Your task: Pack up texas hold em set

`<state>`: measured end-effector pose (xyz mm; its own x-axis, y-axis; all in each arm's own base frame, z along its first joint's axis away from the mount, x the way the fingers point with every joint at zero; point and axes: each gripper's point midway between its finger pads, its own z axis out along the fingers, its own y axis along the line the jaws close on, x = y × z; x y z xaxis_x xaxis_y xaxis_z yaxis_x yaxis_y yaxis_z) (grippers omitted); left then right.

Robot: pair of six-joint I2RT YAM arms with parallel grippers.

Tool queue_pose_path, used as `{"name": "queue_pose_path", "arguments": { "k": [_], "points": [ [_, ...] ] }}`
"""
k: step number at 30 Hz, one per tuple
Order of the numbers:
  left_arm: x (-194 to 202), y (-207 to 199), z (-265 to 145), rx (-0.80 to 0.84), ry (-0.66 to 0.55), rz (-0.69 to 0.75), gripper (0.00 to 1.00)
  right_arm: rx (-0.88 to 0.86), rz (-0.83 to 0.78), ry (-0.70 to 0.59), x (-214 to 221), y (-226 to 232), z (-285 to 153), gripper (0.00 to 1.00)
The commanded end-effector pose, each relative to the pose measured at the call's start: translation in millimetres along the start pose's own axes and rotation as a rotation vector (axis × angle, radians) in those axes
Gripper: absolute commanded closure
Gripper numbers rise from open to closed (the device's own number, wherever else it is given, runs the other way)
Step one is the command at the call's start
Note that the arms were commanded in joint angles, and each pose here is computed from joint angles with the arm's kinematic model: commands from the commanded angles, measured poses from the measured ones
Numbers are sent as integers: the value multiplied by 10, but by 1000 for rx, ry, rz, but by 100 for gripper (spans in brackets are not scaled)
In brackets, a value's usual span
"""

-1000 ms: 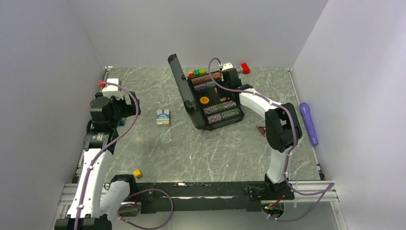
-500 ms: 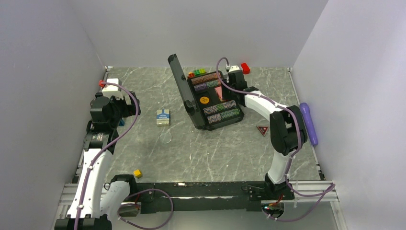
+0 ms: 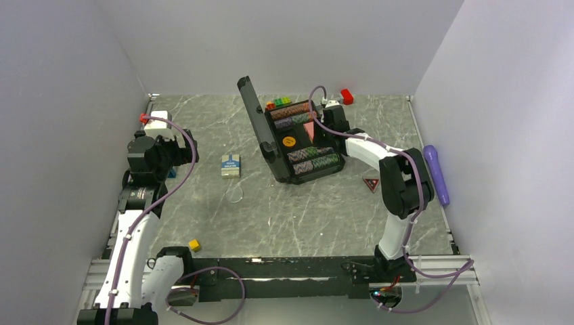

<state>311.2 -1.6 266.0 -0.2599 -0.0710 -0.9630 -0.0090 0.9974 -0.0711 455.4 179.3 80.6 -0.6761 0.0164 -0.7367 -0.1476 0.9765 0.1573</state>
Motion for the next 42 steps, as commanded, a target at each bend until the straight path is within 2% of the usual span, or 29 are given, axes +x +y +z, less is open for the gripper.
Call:
{"name": "queue_pose_path", "arguments": {
  "k": [1,7,13,22,30,38,42],
  "points": [
    [-162,-6,-22,3,-57,6,1,-19,40,-75,-244,-38,179,59],
    [-159,-3,-17,2,-55,7,1,-31,58,-48,-219,-102,221,57],
    [-153,-2,-12,2,-53,6,1,-63,38,-69,-397,-43,-50,50],
    [-156,-3,-14,3,-54,6,1,-55,-2,-126,-712,-61,-306,52],
    [-145,3,-14,0,-51,6,1,-92,-46,-51,-586,-27,53,65],
    [-137,-4,2,3,-49,7,1,-90,-23,59,-175,-72,328,68],
    [-112,-5,20,4,-41,5,1,-74,-28,71,-150,-101,342,68]
  ]
}}
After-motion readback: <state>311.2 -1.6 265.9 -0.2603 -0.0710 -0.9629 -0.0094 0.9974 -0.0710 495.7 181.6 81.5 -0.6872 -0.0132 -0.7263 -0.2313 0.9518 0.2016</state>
